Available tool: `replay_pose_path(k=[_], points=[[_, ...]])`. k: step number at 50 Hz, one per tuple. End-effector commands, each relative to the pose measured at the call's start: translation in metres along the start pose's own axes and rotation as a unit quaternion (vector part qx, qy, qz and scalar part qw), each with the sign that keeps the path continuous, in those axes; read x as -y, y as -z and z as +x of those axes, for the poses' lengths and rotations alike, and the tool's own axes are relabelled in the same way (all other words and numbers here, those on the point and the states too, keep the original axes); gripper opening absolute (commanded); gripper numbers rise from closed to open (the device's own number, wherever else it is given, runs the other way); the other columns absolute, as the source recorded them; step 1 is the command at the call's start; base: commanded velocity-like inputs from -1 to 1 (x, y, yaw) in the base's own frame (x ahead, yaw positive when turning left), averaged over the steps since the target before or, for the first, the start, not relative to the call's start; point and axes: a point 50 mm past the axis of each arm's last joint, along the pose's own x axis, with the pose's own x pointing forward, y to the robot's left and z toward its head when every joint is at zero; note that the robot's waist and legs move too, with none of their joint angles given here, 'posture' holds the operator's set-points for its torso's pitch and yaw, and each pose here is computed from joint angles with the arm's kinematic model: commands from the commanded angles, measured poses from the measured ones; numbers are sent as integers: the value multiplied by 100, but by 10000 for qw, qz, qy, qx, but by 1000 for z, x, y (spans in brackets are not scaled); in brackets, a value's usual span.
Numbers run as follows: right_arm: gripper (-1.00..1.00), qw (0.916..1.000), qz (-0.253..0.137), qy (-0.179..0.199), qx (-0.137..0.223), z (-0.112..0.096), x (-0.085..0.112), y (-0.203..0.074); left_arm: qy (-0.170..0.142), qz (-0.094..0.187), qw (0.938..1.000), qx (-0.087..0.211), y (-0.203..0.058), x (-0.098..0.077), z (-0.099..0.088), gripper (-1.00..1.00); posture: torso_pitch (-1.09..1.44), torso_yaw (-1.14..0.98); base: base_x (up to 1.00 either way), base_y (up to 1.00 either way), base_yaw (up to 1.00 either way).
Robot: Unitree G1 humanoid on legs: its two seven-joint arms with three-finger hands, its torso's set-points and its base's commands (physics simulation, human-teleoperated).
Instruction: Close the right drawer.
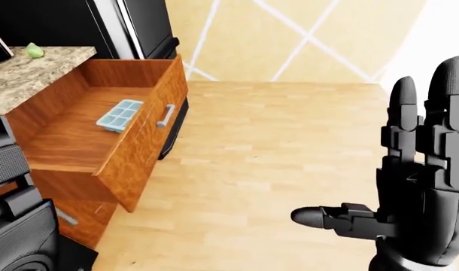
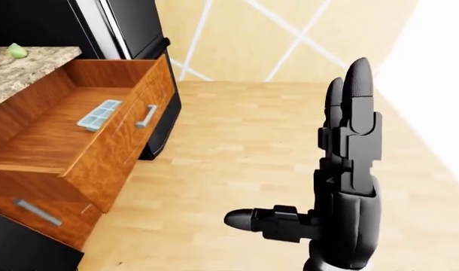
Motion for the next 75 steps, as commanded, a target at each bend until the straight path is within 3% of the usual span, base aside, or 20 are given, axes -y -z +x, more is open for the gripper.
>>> replay_pose_path(k=[1, 44, 75], points=[[100, 9993, 40, 39, 363, 2, 1, -12, 104, -28, 9996, 257, -8, 2, 2, 100, 0, 0, 0, 18, 0], [100, 9994, 94, 12, 339, 0, 1, -8, 114, -31, 9996, 244, -7, 3, 2, 100, 0, 0, 0, 42, 0], [100, 9996, 40, -12, 280, 1, -1, -7, 127, -35, 9996, 240, -8, 3, 1, 100, 0, 0, 0, 13, 0]])
